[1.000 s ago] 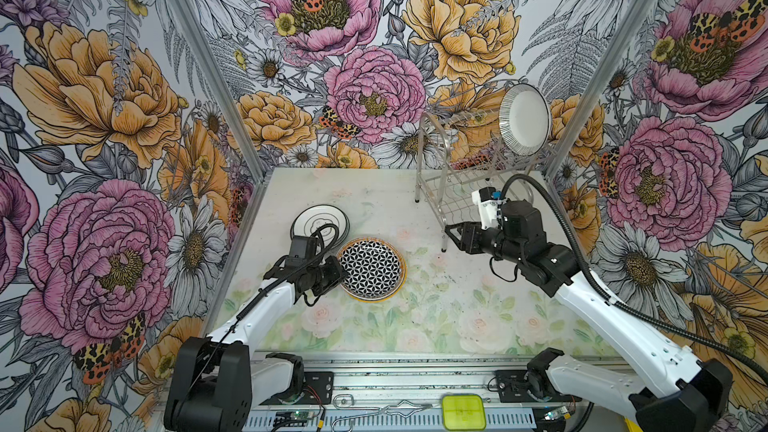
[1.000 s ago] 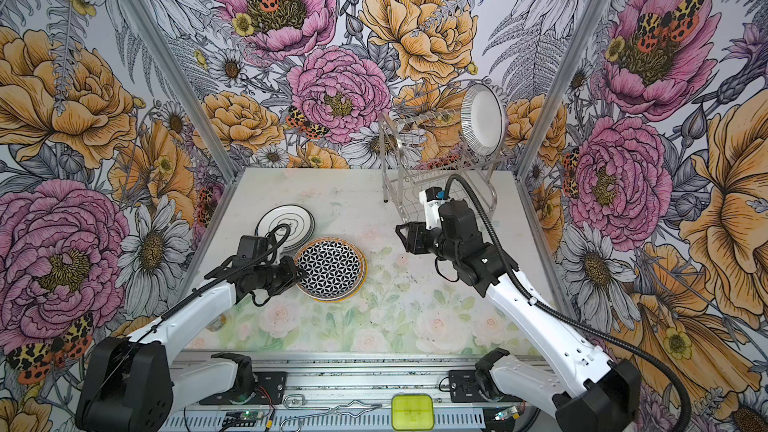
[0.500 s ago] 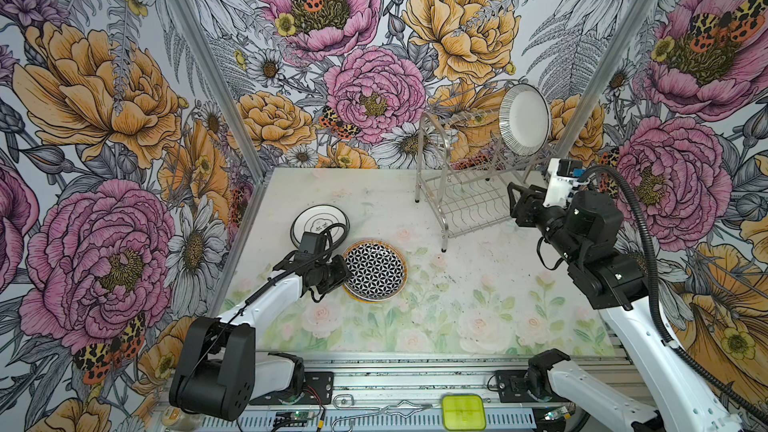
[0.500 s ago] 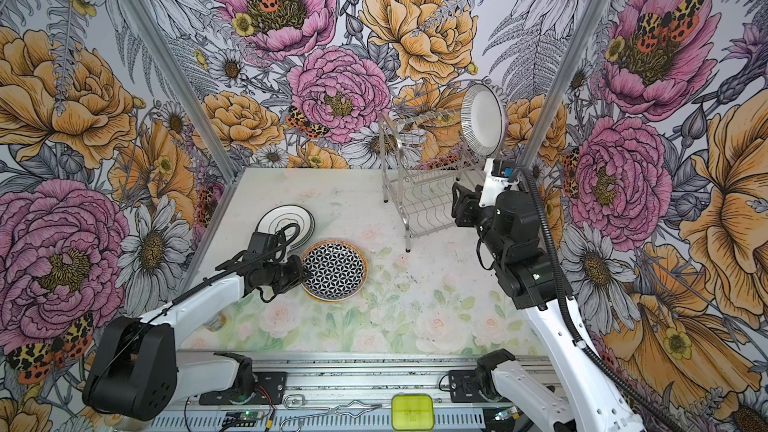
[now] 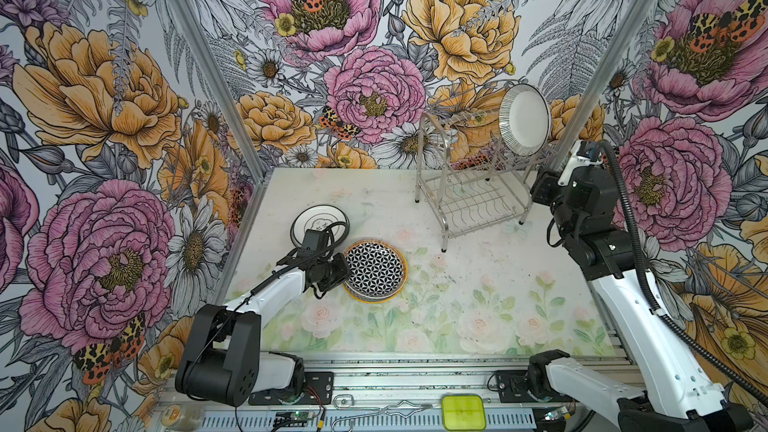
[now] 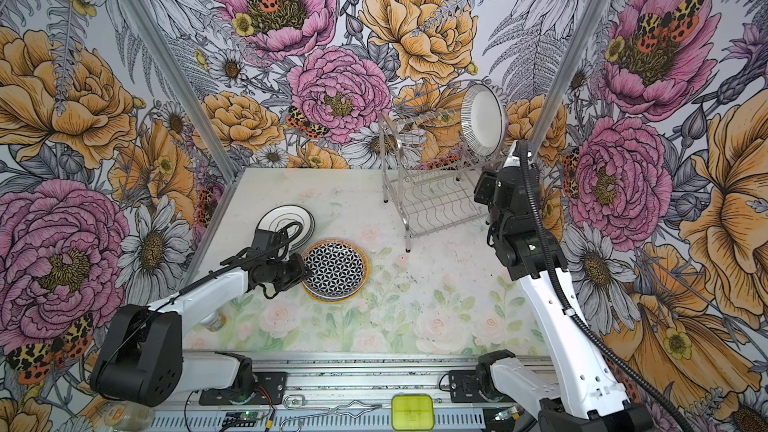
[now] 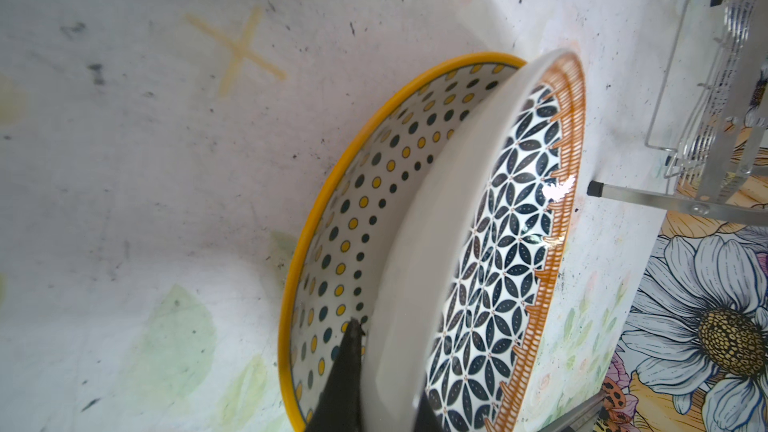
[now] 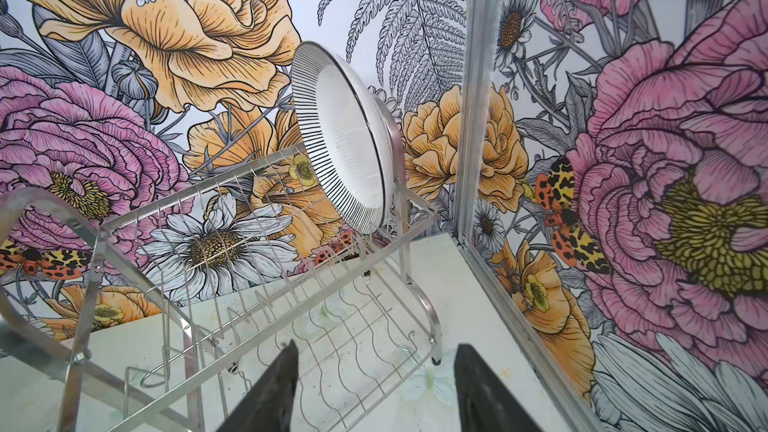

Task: Unload the plates from the dish rack
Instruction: 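Open the right gripper and withdraw it toward the rack, then move the right gripper to the striped white plate while the left rises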

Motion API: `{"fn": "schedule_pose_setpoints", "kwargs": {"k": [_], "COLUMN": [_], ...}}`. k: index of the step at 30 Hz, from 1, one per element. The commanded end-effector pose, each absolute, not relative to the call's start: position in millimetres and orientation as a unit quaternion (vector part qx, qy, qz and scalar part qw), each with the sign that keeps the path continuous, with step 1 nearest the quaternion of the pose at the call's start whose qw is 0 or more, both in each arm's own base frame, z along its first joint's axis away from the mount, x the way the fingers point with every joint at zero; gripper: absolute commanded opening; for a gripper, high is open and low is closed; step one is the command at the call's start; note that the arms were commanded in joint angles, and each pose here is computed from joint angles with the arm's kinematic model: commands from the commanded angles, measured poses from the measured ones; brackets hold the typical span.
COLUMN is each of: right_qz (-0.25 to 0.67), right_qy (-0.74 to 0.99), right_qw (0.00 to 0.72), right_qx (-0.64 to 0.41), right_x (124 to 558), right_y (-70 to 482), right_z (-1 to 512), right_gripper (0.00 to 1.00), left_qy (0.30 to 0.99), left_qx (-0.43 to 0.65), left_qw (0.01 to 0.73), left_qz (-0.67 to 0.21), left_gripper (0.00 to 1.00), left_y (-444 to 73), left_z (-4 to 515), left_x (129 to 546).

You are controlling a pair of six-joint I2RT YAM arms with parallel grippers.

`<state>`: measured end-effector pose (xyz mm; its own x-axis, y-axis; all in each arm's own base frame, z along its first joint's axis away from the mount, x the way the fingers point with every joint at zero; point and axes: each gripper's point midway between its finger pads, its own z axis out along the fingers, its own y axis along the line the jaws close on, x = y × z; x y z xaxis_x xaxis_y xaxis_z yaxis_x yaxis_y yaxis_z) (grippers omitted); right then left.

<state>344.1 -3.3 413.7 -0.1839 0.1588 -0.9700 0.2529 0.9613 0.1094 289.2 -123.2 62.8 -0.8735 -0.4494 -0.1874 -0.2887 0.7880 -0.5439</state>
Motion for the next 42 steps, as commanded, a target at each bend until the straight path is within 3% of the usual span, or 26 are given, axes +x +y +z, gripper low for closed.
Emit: {"fn": "schedule_pose_setpoints", "kwargs": {"k": [1, 5, 9, 24, 32, 38, 39, 40, 42], "right_qz": [-0.051, -0.050, -0.048, -0.046, -0.040, -0.031, -0.030, -0.029, -0.028], "right_qy": [0.754, 0.751, 0.755, 0.765, 0.767, 0.768, 0.767, 0.766, 0.765], "right_qw": [0.640, 0.643, 0.639, 0.627, 0.629, 0.632, 0.633, 0.635, 0.636], "right_qx": [0.138, 0.141, 0.140, 0.136, 0.117, 0.102, 0.100, 0.098, 0.092], "right_x": [341, 344, 349, 367, 381, 402, 405, 409, 420], "right_y": [-13, -18, -19, -29, -33, -34, -35, -35, -34], "right_z": [435, 441, 438, 435, 443, 452, 455, 458, 462], "right_gripper": [0.62, 0.67, 0.68, 0.70, 0.73, 0.75, 0.75, 0.75, 0.76], "left_qy": [0.928, 0.932, 0.940, 0.948, 0.953, 0.943, 0.940, 0.935, 0.930], "left_qx": [-0.179, -0.183, -0.190, -0.191, -0.203, -0.202, -0.194, -0.193, -0.189], "left_qw": [0.191, 0.188, 0.181, 0.188, 0.207, 0.245, 0.259, 0.273, 0.289], "left_qz": [-0.264, -0.251, -0.218, -0.171, -0.084, -0.097, -0.110, -0.118, -0.122], "left_gripper": [0.02, 0.08, 0.20, 0.47, 0.60, 0.63, 0.72, 0.93, 0.99], "left_y": [-127, -124, -115, -103, -74, -64, -66, -65, -61], "left_z": [77, 73, 66, 76, 95, 116, 123, 130, 142], "left_x": [309, 309, 307, 302, 293, 300, 304, 306, 309]}}
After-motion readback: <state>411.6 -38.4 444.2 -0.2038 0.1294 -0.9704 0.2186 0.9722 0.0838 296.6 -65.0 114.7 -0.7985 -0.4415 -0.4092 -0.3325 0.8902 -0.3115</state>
